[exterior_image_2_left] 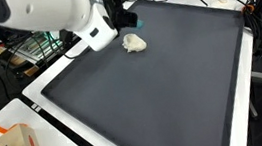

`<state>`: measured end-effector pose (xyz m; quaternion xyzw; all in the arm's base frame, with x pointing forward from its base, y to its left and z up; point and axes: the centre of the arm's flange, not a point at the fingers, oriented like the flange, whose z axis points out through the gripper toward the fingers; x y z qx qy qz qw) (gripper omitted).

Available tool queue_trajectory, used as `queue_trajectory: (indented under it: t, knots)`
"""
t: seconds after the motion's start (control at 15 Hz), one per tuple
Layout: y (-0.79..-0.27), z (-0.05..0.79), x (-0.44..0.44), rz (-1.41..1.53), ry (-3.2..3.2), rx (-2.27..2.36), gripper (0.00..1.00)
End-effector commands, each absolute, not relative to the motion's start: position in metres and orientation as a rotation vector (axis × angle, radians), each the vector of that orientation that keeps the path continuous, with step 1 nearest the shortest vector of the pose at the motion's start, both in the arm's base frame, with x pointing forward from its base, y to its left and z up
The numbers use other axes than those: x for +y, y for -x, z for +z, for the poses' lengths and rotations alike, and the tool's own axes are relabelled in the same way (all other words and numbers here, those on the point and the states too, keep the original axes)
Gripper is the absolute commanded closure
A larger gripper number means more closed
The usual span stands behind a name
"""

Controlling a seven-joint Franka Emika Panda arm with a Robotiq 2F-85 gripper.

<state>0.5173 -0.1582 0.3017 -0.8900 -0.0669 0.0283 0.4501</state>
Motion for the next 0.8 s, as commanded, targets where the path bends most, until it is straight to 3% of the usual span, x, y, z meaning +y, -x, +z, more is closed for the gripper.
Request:
queue_trajectory:
  t: [0.0,0.73]
  knots:
    - [-0.504,0.354,-0.129,0.035,2.291,-0.175,0.75]
    - [-0.499,0.454,-0.069,0.092,2.632,-0.177,0.75]
